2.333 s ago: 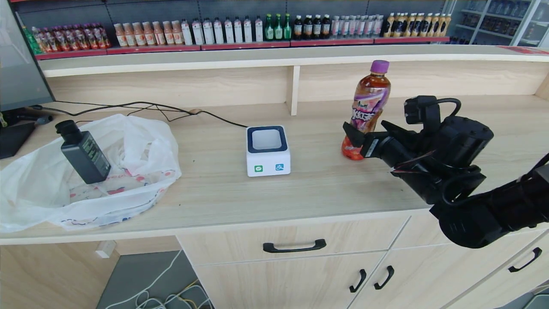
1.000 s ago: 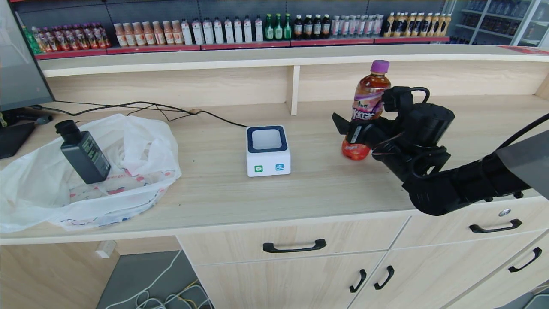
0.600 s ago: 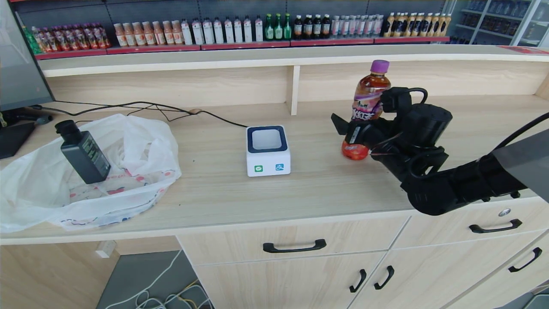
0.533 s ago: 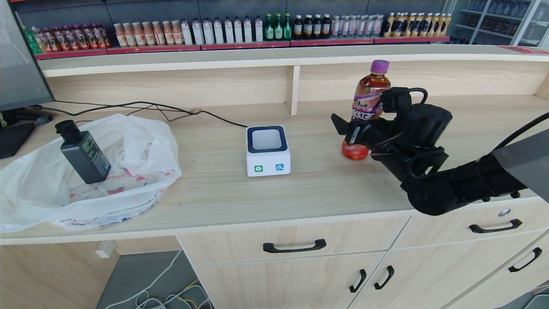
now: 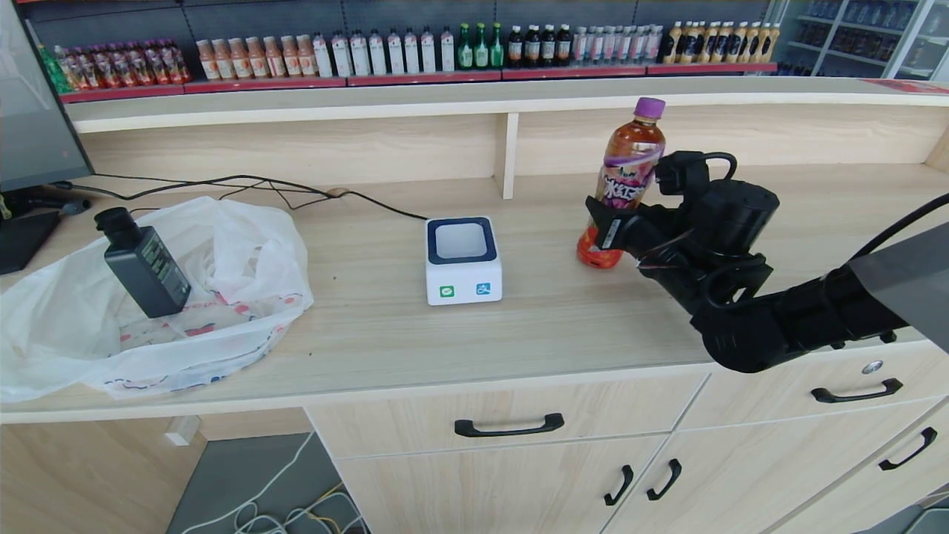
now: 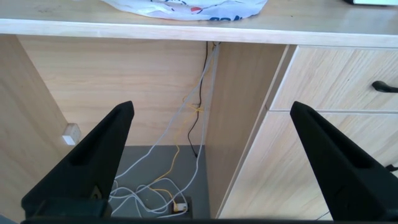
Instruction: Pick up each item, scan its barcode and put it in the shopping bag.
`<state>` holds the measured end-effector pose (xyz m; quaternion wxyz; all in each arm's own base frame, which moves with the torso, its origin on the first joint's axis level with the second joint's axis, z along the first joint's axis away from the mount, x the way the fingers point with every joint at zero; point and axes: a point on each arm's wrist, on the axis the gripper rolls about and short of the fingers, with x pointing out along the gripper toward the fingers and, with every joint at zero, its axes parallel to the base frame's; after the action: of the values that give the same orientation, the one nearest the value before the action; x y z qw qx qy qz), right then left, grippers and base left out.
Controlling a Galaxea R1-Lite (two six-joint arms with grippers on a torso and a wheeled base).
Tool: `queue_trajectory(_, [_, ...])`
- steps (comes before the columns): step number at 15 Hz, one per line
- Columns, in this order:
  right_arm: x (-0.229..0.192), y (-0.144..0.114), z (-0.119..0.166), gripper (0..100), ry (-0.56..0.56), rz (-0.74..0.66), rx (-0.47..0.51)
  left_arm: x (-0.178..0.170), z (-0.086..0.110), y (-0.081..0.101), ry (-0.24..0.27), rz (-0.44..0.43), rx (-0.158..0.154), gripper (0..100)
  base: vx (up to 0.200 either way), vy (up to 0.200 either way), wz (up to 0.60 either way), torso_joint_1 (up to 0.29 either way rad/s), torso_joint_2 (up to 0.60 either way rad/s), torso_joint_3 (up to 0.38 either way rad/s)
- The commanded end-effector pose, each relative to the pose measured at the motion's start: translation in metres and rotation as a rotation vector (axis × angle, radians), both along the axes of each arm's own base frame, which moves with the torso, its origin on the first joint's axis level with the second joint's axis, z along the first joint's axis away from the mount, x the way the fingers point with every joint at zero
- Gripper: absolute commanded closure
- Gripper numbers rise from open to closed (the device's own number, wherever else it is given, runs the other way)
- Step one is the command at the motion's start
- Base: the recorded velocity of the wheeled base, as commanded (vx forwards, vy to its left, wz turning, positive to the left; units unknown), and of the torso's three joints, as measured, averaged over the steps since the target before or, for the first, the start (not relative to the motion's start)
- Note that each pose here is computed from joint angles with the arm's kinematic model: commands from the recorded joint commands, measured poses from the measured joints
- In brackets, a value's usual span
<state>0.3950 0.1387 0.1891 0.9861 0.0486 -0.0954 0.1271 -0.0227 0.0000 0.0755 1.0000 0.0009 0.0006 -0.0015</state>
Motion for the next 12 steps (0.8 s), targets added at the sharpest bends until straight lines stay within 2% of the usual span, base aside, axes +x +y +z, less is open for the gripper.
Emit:
queue_trajectory(1, [-0.001, 0.000, 0.001, 100, -0.002, 0.001, 0.002, 0.000, 0.000, 0.000, 0.000, 0.000, 0.000, 0, 0.000, 0.000, 0.00, 0.000, 0.00, 0.000])
queue_trajectory(6, [-0.004, -0.001, 0.008, 100, -0.018, -0.001, 0.008, 0.000, 0.000, 0.000, 0.000, 0.000, 0.000, 0, 0.000, 0.000, 0.00, 0.000, 0.00, 0.000])
queue_trajectory(12, [-0.020, -0.002, 0.035, 100, -0.080, 0.000, 0.012, 0.000, 0.000, 0.000, 0.000, 0.000, 0.000, 0, 0.000, 0.000, 0.00, 0.000, 0.00, 0.000])
